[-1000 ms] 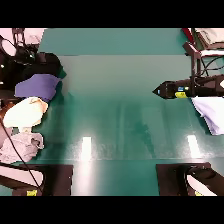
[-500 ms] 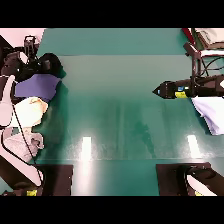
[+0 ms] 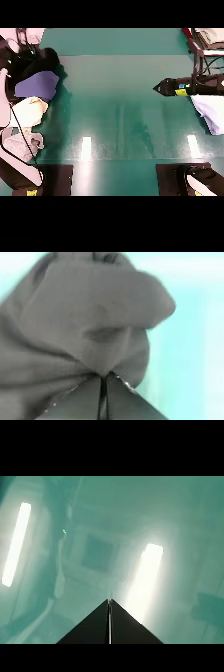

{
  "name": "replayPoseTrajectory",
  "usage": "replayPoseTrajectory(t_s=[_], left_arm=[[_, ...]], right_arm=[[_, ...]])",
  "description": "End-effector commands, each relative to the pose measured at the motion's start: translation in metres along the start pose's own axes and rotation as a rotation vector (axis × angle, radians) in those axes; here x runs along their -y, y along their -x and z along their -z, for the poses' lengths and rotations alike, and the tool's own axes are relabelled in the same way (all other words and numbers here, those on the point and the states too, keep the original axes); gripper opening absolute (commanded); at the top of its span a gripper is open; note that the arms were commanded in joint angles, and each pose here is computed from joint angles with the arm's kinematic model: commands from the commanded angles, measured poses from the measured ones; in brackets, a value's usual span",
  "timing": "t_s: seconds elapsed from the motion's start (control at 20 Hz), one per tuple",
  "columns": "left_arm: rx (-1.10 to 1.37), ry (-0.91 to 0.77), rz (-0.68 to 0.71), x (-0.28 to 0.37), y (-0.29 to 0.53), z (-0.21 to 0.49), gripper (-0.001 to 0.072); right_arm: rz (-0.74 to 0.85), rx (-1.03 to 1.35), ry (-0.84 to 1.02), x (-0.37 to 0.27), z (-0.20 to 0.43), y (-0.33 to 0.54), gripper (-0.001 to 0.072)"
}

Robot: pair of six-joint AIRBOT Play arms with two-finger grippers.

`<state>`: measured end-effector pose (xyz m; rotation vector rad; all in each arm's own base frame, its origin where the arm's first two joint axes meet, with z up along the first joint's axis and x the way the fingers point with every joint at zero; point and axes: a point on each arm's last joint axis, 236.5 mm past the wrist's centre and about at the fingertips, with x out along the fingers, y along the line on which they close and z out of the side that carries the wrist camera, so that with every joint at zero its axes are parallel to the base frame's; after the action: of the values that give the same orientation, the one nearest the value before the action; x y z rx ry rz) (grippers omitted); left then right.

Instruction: Fold the shirts.

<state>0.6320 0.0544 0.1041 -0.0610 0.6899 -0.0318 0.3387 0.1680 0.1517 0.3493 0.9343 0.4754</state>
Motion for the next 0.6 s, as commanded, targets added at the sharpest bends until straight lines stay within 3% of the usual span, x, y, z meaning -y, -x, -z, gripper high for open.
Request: replayPoseTrajectory(t_s=[0.0,0.15,0.3,0.55], left_arm=[[0.189,-0.016,0.204,0.069,0.105,-0.081,0.0025],[0.306,-0.141,0.448,0.157,0.224,-0.107,0.0026],[0.287,-0.250,0.678,0.234,0.316,-0.081,0.0025],[0.102,-0.386,0.891,0.317,0.349,-0.004,0.0026]], right_arm=[[-0.005,0.144,0.045,-0.012,-0.043,0.020,0.0018],[0.034,0.317,0.135,-0.026,-0.093,0.061,0.0018],[0.058,0.437,0.199,-0.041,-0.125,0.101,0.0018],[0.046,0.504,0.244,-0.063,-0.140,0.139,0.0017]])
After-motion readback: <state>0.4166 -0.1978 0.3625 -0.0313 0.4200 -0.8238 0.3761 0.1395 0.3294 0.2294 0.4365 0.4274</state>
